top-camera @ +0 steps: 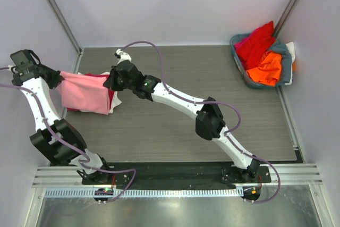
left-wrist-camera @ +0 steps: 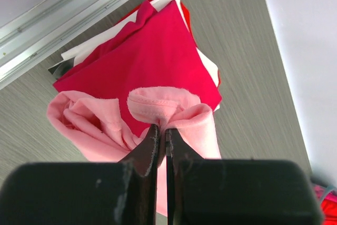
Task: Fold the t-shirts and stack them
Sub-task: Neatly place the folded tshirt to the corner
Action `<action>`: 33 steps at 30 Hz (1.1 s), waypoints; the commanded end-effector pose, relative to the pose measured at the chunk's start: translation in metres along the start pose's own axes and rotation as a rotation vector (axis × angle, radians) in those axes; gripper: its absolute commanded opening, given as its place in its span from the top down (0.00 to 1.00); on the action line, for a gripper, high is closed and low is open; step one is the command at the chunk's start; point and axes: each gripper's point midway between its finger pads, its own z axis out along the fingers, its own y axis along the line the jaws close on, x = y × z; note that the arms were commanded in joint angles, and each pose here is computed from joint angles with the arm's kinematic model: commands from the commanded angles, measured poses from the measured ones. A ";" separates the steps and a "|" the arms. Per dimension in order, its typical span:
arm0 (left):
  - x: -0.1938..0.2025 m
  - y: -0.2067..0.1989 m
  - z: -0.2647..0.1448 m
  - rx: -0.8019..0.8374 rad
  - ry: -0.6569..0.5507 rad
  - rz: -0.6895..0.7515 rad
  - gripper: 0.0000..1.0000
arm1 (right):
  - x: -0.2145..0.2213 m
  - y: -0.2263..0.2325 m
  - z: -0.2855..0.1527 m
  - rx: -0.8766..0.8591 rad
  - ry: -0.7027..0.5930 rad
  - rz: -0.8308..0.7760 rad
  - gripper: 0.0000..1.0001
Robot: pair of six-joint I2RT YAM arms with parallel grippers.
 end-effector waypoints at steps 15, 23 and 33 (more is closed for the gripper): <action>-0.038 -0.006 0.061 0.048 -0.091 -0.050 1.00 | -0.040 -0.036 0.034 0.051 -0.193 0.066 0.99; -0.036 -0.020 0.104 0.084 -0.036 -0.113 0.99 | -0.051 -0.067 0.058 0.033 -0.272 0.150 0.99; -0.026 -0.045 0.152 0.090 -0.015 -0.111 0.42 | -0.071 -0.107 0.074 -0.013 -0.355 0.235 0.19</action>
